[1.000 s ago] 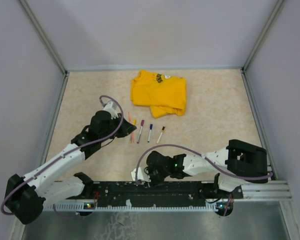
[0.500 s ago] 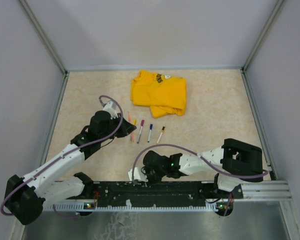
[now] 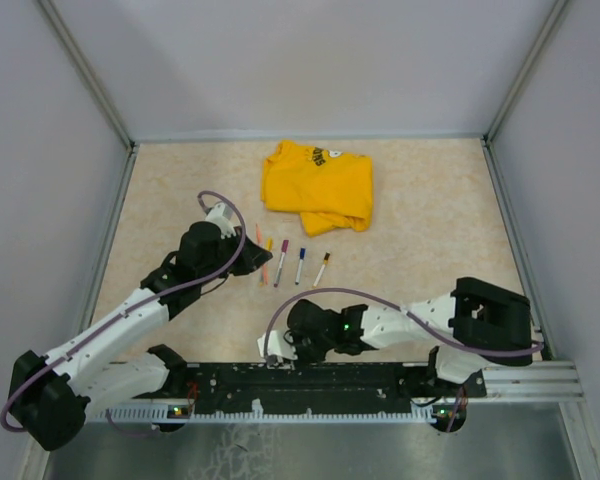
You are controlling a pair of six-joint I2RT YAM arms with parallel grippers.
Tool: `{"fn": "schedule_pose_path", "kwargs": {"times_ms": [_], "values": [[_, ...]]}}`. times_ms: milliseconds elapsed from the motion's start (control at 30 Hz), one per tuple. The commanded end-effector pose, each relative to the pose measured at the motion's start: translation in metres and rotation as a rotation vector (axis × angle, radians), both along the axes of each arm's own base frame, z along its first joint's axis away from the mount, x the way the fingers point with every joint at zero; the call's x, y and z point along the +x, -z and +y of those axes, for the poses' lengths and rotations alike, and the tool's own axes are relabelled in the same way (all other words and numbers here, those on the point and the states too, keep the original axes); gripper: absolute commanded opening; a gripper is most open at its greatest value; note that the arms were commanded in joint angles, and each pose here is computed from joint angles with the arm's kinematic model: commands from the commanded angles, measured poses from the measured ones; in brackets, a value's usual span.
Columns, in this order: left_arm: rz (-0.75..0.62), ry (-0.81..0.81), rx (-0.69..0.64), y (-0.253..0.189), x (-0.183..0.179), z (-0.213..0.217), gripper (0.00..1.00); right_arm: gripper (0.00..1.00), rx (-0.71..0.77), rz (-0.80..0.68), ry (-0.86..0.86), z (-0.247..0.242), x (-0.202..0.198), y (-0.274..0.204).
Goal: Insert the pens into the pen caps
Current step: Move the pen cap to the center of the board.
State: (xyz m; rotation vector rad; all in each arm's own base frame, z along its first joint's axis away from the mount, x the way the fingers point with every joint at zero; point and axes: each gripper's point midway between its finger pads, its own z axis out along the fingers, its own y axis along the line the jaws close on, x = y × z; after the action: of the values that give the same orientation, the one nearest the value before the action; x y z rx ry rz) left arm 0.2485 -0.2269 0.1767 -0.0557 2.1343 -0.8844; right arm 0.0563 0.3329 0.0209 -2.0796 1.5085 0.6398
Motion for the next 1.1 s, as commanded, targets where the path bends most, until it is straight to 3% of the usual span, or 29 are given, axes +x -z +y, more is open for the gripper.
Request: {"fn": "schedule_pose_path", "kwargs": {"times_ms": [0,300,500,700,833,1067], "values": [[-0.038,-0.012,0.0,-0.015,0.006,0.002,0.0,0.06,0.057,-0.092,0.074,-0.008,0.029,-0.023],[-0.045,-0.018,0.01,-0.017,0.006,0.005,0.0,0.07,0.082,-0.138,0.127,-0.025,0.07,-0.028],[-0.054,-0.026,0.015,-0.021,0.005,0.008,0.0,0.1,0.05,-0.092,0.137,-0.024,0.088,-0.02],[-0.06,-0.027,0.02,-0.023,0.004,0.01,0.0,0.23,0.019,-0.016,0.152,-0.021,0.088,-0.015],[-0.059,-0.03,0.023,-0.022,0.002,0.012,0.0,0.31,0.061,-0.022,0.193,-0.02,0.09,-0.024],[-0.058,-0.033,0.022,-0.02,0.001,0.013,0.0,0.34,0.227,-0.04,0.353,-0.017,0.101,-0.065]]}}
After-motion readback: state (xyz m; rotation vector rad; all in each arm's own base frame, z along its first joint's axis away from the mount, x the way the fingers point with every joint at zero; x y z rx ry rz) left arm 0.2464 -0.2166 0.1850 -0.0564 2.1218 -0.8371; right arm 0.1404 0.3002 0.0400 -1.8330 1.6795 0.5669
